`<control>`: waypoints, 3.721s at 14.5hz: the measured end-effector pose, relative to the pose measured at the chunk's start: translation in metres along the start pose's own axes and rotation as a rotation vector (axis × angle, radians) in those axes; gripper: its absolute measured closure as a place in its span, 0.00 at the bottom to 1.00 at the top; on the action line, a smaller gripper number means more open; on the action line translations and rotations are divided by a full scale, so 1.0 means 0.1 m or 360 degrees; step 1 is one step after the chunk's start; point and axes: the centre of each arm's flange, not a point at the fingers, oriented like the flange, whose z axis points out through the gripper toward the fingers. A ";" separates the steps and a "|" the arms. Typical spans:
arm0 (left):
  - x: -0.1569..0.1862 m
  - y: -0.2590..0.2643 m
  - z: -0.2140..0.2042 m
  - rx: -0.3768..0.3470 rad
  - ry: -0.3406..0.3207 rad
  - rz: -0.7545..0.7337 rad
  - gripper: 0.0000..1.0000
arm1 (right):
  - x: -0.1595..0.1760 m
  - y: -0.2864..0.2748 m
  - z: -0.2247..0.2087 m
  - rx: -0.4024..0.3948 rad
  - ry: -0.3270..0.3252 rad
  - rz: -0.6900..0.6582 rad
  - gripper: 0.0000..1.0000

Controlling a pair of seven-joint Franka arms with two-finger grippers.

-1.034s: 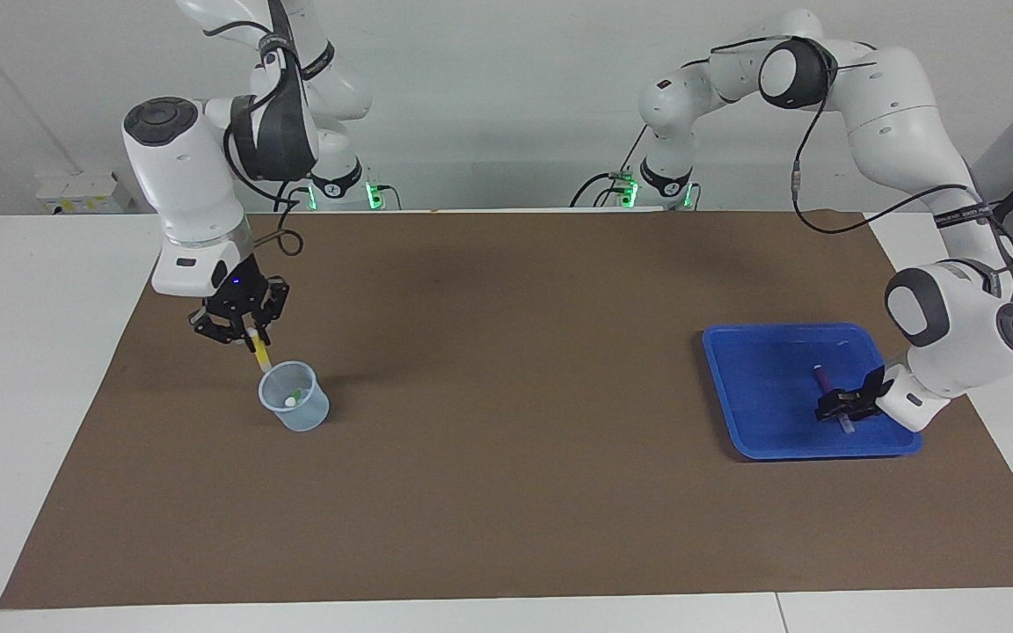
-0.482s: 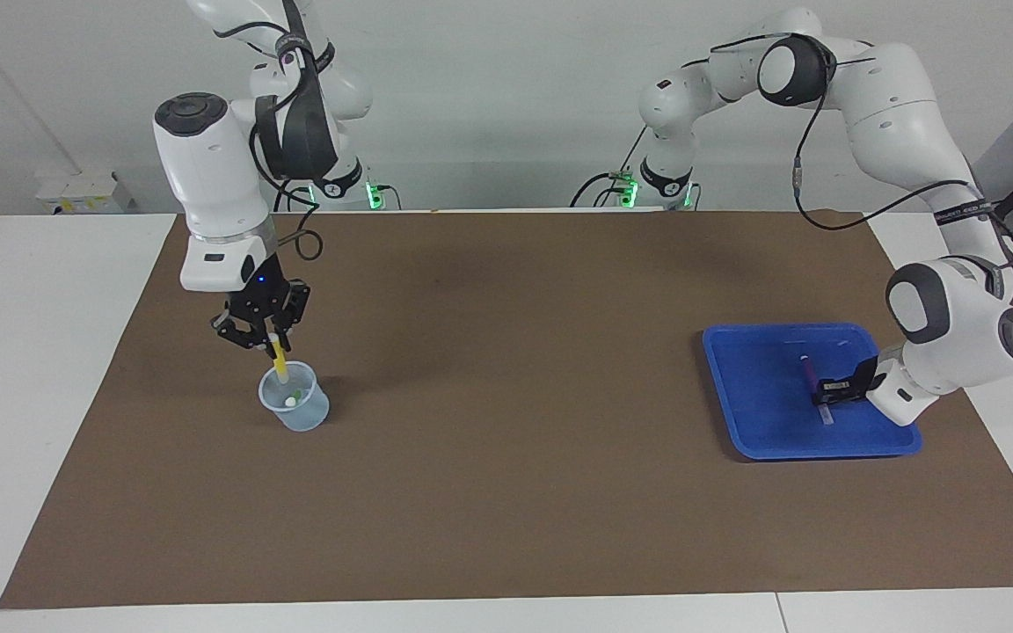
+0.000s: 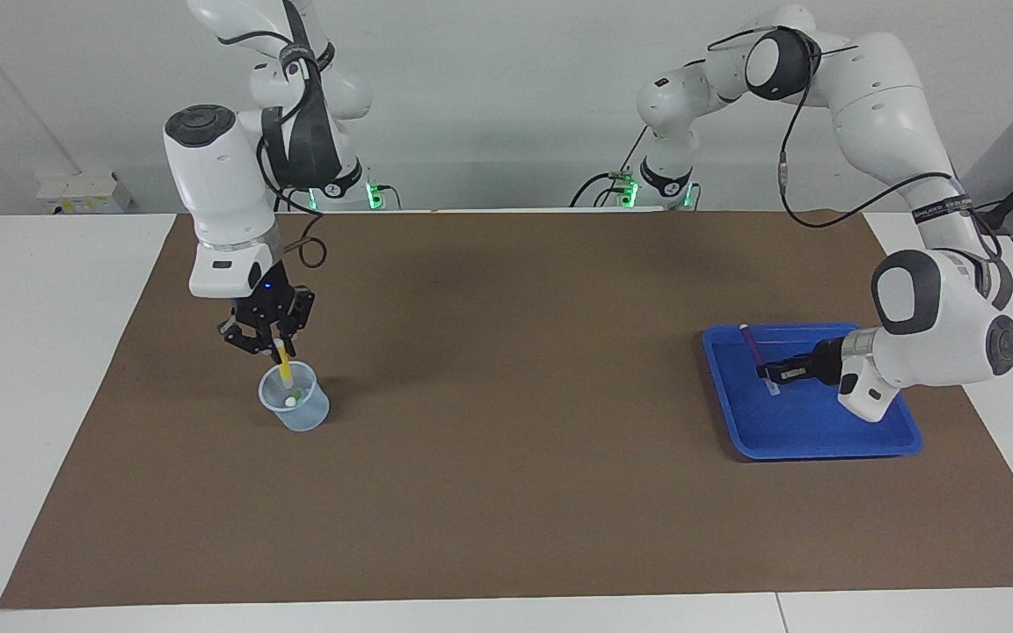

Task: Transfer and insert pens with both arms
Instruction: 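Lift the purple pen with the left gripper while the right gripper returns, then grasp the purple pen tip with the right gripper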

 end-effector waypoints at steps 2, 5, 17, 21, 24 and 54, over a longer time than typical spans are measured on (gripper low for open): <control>-0.07 0.07 -0.03 -0.0130 -0.0076 -0.0154 0.83 | 0.02 -0.05 0.05 0.0011 -0.0007 -0.0013 0.82; -0.20 0.25 -0.03 -0.0313 -0.0219 -0.0354 0.83 | 0.01 -0.08 0.18 0.0028 -0.0017 -0.0043 0.82; -0.76 1.42 0.51 -0.0395 -0.0574 -0.0970 0.83 | 0.13 -0.12 0.14 0.0157 0.0112 0.0239 0.00; -0.84 1.67 0.62 -0.0406 -0.0610 -0.1107 0.83 | 0.57 -0.61 -0.08 0.0287 0.0175 0.0789 0.00; -0.89 1.78 0.65 -0.0420 -0.0637 -0.1158 0.83 | 0.86 -0.94 -0.26 0.0348 0.0181 0.1220 0.00; -0.97 2.06 0.71 -0.0558 -0.0760 -0.1302 0.83 | 1.96 -2.37 -0.25 0.1039 0.0248 0.2414 0.41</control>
